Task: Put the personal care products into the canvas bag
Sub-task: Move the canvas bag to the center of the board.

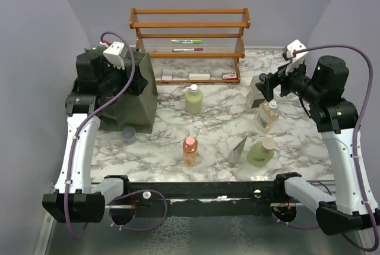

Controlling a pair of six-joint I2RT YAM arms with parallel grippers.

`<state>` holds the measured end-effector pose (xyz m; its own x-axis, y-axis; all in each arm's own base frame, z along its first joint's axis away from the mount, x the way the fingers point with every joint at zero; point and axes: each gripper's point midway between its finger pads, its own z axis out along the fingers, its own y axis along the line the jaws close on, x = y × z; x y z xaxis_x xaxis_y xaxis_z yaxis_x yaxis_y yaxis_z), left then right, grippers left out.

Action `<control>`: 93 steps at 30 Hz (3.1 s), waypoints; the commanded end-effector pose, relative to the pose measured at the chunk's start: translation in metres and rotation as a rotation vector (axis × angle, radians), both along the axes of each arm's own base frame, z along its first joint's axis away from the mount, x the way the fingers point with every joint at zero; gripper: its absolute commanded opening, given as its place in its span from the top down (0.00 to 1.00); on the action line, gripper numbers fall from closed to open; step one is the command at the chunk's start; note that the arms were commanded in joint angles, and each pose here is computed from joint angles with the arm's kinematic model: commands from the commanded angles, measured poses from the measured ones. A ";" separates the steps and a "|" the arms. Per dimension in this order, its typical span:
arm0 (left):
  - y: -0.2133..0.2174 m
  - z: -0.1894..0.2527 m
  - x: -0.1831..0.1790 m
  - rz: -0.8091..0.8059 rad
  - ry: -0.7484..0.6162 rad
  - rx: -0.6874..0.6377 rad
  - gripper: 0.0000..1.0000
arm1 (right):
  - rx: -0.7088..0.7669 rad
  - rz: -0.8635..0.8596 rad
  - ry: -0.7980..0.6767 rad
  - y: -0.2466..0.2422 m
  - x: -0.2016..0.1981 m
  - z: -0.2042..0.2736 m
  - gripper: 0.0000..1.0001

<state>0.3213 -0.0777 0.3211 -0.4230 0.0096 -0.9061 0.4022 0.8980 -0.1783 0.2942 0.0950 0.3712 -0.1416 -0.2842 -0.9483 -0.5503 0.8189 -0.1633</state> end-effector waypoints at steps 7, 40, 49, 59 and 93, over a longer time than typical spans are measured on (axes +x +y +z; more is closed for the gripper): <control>-0.034 -0.039 -0.005 -0.109 0.140 -0.142 0.42 | 0.007 0.072 0.052 0.012 -0.006 -0.016 0.01; -0.182 -0.043 -0.040 -0.445 0.286 -0.337 0.47 | -0.073 0.224 0.163 0.027 0.016 -0.065 0.01; -0.203 -0.021 -0.039 -0.524 0.296 -0.389 0.31 | -0.080 0.317 0.145 0.038 0.017 -0.070 0.01; -0.170 0.006 -0.019 -0.444 0.061 -0.122 0.01 | -0.062 0.398 0.132 0.049 0.014 -0.075 0.01; -0.218 -0.107 0.043 -0.764 0.238 0.792 0.01 | 0.059 -0.004 0.103 -0.018 0.015 -0.057 0.01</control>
<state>0.3631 -0.3126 0.2196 -0.2369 0.8219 -0.5180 0.9284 0.3486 0.1286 0.3087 0.0752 0.3052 -0.2773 -0.2499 -0.9277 -0.5534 0.8309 -0.0583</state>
